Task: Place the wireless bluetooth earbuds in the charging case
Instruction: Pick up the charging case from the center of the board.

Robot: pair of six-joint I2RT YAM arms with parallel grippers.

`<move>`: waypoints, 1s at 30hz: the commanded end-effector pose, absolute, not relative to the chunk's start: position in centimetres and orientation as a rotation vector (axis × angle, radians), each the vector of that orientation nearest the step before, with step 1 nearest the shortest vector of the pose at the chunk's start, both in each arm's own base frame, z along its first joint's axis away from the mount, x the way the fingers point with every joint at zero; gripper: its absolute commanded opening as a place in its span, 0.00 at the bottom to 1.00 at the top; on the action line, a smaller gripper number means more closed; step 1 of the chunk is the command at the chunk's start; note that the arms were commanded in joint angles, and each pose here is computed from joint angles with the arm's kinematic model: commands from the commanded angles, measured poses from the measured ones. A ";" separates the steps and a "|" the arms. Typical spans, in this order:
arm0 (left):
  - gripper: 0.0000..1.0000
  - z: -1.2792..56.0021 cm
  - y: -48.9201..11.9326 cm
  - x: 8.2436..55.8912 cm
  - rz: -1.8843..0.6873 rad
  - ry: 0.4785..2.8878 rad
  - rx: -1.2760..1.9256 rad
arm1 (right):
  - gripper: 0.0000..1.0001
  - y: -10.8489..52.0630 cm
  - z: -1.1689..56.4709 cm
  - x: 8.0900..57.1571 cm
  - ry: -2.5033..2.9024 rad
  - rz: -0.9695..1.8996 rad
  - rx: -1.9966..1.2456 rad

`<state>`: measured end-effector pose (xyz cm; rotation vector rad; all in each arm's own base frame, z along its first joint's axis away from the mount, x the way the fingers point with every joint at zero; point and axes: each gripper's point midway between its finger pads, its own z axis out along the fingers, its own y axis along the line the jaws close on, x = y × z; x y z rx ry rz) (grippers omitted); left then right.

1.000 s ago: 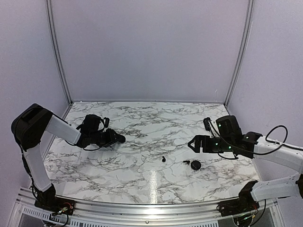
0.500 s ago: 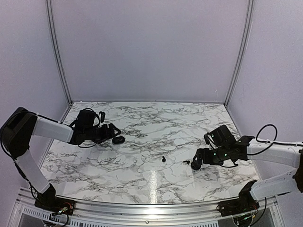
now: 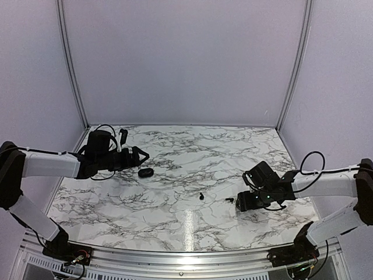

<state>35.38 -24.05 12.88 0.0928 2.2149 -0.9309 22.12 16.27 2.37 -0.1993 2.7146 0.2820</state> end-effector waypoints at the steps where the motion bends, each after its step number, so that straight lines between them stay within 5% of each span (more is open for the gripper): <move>1: 0.97 13.2 -23.7 34.6 -0.917 2.209 0.119 | 0.70 16.4 1.0 22.0 2.743 0.181 -0.280; 8: 0.98 13.5 -23.8 34.4 -0.930 2.203 0.125 | 0.71 16.8 1.1 22.9 2.731 0.132 -0.324; 30: 0.99 15.0 -22.0 34.4 -0.844 2.140 0.057 | 0.48 18.1 3.5 22.9 2.698 0.243 -0.338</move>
